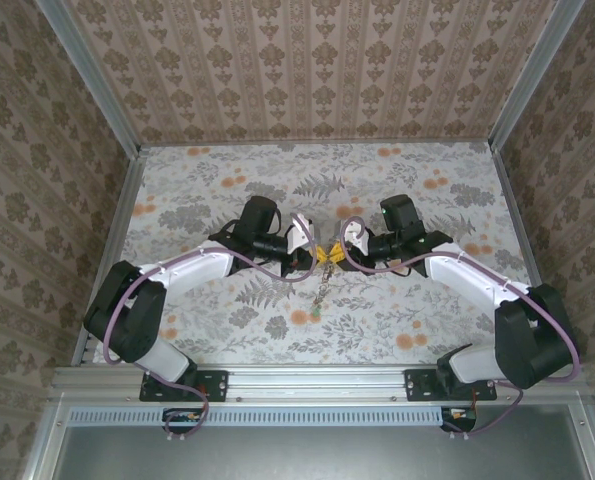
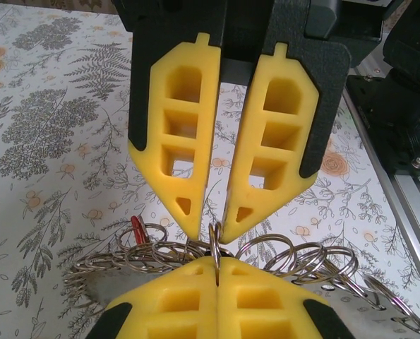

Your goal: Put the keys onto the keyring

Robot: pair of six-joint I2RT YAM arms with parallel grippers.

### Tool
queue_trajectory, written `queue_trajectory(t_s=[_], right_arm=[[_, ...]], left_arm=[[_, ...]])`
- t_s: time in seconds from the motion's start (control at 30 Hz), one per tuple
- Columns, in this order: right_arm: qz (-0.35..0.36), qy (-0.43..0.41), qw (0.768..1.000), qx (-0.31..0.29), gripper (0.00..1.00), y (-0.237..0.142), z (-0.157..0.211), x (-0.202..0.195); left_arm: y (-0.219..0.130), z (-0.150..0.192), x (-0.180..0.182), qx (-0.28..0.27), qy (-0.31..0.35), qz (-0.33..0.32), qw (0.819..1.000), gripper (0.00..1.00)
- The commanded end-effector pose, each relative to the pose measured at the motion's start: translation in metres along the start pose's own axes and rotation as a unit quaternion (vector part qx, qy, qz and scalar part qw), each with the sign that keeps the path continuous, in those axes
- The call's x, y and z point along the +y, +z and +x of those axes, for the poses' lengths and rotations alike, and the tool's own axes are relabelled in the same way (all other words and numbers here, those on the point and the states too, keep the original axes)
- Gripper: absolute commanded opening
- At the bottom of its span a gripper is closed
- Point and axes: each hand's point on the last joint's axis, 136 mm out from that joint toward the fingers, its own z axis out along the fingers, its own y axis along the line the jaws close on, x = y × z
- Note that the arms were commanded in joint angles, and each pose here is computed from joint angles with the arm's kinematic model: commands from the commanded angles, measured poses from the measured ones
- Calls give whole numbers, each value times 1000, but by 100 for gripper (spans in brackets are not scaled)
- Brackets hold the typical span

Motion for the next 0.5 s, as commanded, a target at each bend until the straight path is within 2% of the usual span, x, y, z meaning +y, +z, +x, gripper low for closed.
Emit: queue_trajectory(t_s=[0.0, 0.17, 0.23, 0.47], right_arm=[[-8, -11, 1000, -23, 14, -2, -14, -3], [-17, 8, 1000, -18, 6, 4, -8, -4], [-19, 15, 1000, -19, 0, 5, -9, -5], [-8, 17, 1000, -16, 0, 2, -12, -7]], left_arm=[[2, -14, -6, -21, 13, 21, 999, 0], [2, -13, -5, -22, 12, 17, 1000, 0], [2, -13, -3, -22, 12, 13, 1000, 0], [2, -7, 2, -9, 11, -5, 1000, 1]])
